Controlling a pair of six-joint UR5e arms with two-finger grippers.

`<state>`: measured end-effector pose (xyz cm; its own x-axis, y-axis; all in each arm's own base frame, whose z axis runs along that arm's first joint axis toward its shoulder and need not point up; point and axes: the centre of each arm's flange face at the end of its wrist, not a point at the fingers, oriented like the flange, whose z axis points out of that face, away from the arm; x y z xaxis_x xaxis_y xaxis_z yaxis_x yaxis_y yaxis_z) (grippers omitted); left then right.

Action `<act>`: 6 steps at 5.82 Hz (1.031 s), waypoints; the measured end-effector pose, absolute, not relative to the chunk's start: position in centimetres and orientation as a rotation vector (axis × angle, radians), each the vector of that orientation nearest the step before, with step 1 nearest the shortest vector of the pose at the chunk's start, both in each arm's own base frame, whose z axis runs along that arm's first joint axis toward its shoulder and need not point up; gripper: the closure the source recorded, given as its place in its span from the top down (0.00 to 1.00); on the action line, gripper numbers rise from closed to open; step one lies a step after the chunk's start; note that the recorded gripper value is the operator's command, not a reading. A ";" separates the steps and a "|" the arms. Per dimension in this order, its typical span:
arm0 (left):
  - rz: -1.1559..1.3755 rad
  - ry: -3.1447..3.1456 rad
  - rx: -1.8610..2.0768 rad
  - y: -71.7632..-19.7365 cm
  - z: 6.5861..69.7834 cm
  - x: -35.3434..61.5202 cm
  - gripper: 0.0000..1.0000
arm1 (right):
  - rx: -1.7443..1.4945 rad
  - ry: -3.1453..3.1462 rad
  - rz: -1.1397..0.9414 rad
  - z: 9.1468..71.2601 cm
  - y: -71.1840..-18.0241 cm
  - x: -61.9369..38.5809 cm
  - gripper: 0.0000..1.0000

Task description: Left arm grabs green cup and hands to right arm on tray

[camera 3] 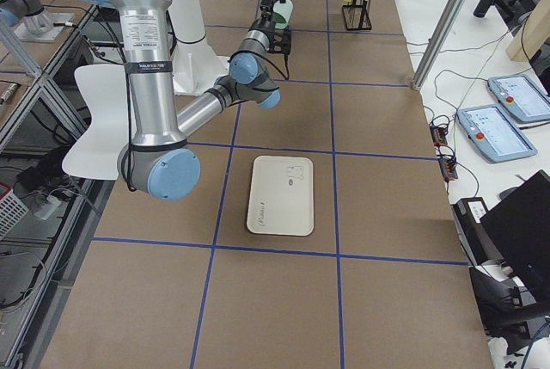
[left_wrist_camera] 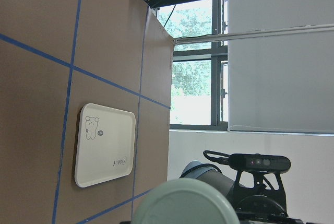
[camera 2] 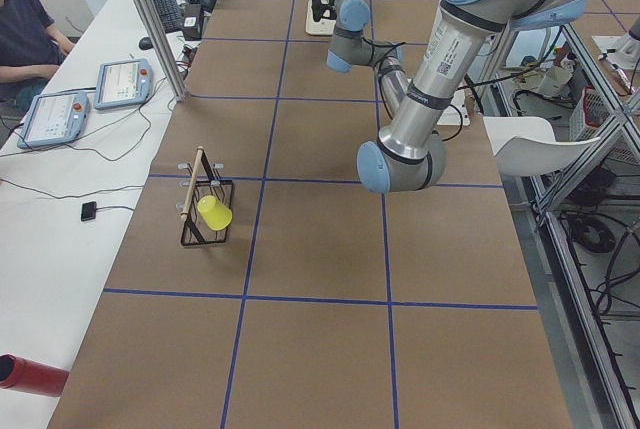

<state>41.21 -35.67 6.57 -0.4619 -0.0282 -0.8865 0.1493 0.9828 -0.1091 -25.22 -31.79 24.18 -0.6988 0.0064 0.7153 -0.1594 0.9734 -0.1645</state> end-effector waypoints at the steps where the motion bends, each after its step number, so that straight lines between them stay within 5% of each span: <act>1: -0.210 2.046 0.077 -35.7 6.4 41.1 0.12 | 0.103 -2.329 0.289 23.6 -31.8 -25.9 0.90; 4: -0.220 2.055 0.057 -35.6 6.1 41.0 0.12 | 0.101 -2.328 0.305 23.2 -31.6 -26.7 0.89; 6: -0.220 2.057 0.052 -35.5 6.0 40.9 0.12 | 0.117 -2.350 0.329 22.2 -32.0 -27.1 0.80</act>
